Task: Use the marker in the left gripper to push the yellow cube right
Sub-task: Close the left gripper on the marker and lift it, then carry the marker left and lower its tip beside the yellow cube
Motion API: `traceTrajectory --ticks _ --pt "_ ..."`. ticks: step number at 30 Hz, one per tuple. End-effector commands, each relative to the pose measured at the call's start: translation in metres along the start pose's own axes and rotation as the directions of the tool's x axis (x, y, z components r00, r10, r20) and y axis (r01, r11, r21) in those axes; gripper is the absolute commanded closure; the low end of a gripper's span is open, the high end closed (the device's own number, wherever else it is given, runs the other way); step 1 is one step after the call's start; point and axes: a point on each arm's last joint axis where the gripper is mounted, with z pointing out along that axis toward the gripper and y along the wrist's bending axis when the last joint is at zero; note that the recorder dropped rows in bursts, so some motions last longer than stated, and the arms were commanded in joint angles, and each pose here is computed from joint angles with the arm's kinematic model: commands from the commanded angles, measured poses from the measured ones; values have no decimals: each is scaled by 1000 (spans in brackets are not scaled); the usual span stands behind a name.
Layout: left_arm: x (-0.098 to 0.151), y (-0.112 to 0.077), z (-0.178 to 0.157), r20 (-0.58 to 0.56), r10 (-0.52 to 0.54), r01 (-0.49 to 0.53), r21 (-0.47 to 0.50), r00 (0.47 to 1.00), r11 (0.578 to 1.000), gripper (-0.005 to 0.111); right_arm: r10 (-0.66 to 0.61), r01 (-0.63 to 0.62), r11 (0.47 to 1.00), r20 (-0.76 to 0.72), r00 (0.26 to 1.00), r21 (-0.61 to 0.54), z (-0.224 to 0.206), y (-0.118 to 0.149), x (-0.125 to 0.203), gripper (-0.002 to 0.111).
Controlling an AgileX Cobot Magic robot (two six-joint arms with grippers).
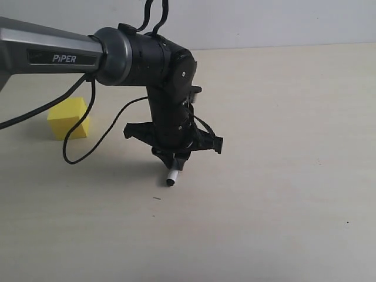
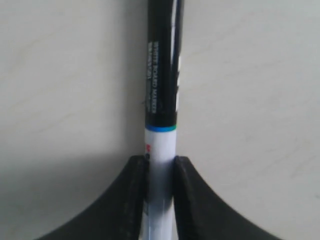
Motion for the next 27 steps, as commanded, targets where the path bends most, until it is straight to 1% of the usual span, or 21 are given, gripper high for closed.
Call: traceTrajectory --ticks 1,4,7,10,12,15,16,19,22,25,27 --pt "-1 -1 -18 20 61 -62 35 998 997 107 -6 6 1000 15 1000 9 0 -1 0 108" --pt "0 -1 -46 73 84 -88 57 994 995 107 -6 6 1000 15 1000 9 0 -1 0 108" --pt "5 2 -90 147 118 -131 75 982 989 107 -6 6 1000 15 1000 9 0 -1 0 108" --pt "16 11 -132 201 146 -161 59 969 985 107 -6 6 1000 15 1000 9 0 -1 0 108" --pt "27 21 -160 223 164 -173 19 961 985 107 -6 6 1000 15 1000 9 0 -1 0 108" --pt "46 39 -190 229 188 -178 -64 955 982 107 -6 6 1000 15 1000 9 0 -1 0 108" --pt "51 46 -200 259 194 -178 -87 946 980 107 -6 6 1000 15 1000 9 0 -1 0 108" --pt "66 71 -221 303 164 -141 -97 939 985 107 -6 6 1000 15 1000 9 0 -1 0 108" --pt "85 106 -231 316 120 -90 -108 941 990 107 -6 6 1000 15 1000 9 0 -1 0 108" --pt "105 146 -234 315 78 -36 -137 946 990 107 -6 6 1000 15 1000 9 0 -1 0 108" --pt "117 178 -231 303 22 37 -187 953 982 107 -6 6 1000 15 1000 9 0 -1 0 108"
